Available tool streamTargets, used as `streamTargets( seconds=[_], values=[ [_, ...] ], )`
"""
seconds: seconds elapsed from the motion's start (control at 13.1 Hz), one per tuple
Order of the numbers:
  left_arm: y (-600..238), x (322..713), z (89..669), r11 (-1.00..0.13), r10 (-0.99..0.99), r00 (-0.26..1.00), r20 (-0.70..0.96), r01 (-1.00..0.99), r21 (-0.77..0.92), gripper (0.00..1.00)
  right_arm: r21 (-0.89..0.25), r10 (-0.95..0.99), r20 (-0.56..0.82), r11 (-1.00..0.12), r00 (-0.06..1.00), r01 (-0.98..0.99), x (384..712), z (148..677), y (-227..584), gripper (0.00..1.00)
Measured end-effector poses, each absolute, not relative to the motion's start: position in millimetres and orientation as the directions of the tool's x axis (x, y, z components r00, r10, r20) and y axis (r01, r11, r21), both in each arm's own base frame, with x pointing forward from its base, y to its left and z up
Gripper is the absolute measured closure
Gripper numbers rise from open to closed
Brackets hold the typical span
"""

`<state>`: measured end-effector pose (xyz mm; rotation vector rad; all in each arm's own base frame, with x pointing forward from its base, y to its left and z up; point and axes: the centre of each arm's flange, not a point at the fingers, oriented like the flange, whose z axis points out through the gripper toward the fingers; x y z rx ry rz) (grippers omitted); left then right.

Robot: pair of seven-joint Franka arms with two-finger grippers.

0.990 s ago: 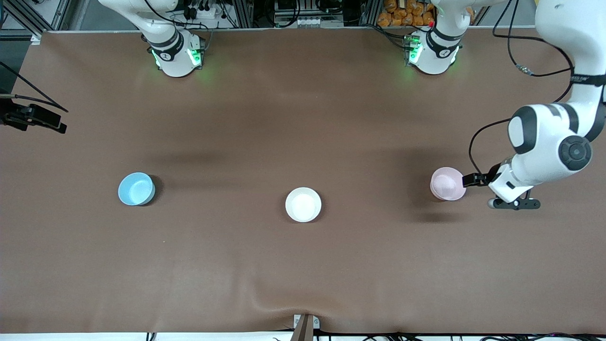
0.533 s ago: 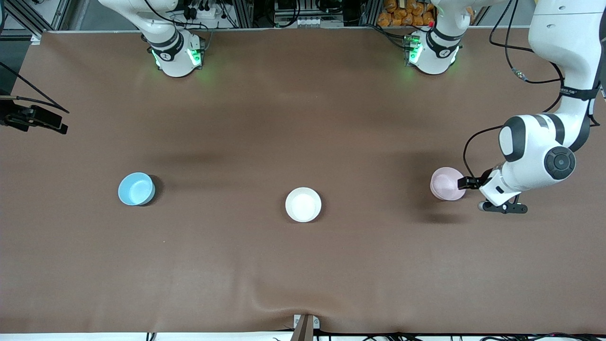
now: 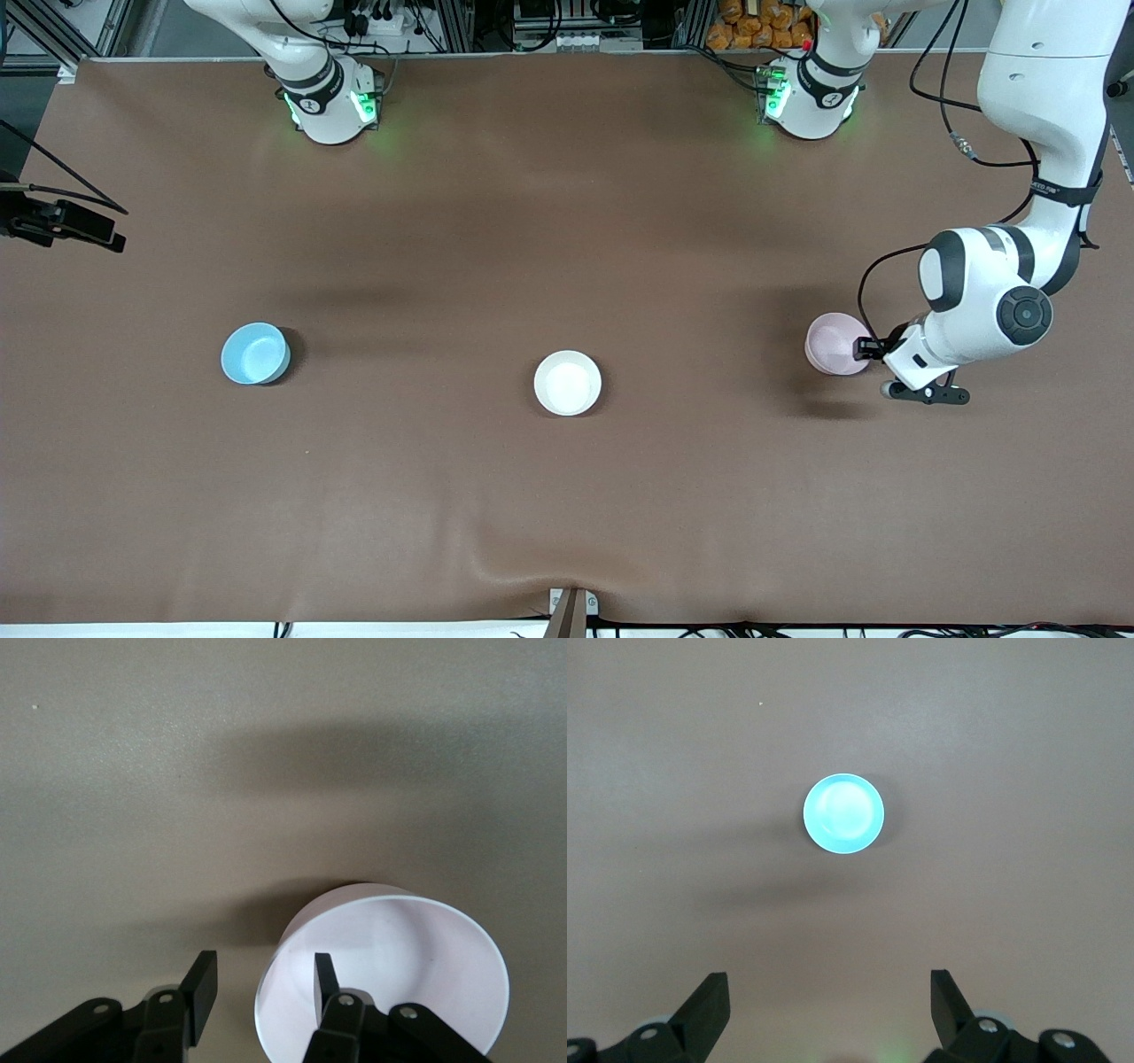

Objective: Stack pink and blue bowls on white bowl
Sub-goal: 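Close the left gripper on the pink bowl's rim, then carry the pink bowl with the left gripper onto the white bowl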

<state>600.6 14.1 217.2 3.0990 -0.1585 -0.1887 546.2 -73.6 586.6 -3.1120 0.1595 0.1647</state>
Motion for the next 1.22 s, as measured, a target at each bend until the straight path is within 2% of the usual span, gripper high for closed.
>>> streamTargets(
  seconds=[0.15,0.38,0.53,0.91,1.22],
  values=[
    [14,600,217,-0.994,-0.104,0.987,-0.120,-0.100,0.039,0.63,-0.016,-0.100,-0.107,-0.995,0.989,-0.103,546,586,-74,0.00],
    [14,600,216,-0.994,-0.104,0.987,-0.121,-0.100,0.039,0.67,-0.016,-0.100,-0.108,-0.995,0.989,-0.102,546,586,-73,0.00],
    [14,600,216,-0.994,-0.104,0.987,-0.122,-0.100,0.039,0.86,-0.016,-0.099,-0.109,-0.995,0.989,-0.101,546,585,-73,0.00],
    [12,600,218,-0.994,-0.107,0.987,-0.120,-0.103,0.040,0.98,-0.016,-0.097,-0.114,-0.995,0.989,-0.099,548,582,-73,0.00],
    [-2,606,238,-0.994,-0.106,0.988,-0.108,-0.102,0.047,0.98,-0.016,-0.096,-0.117,-0.995,0.988,-0.098,548,581,-73,0.00]
  ],
)
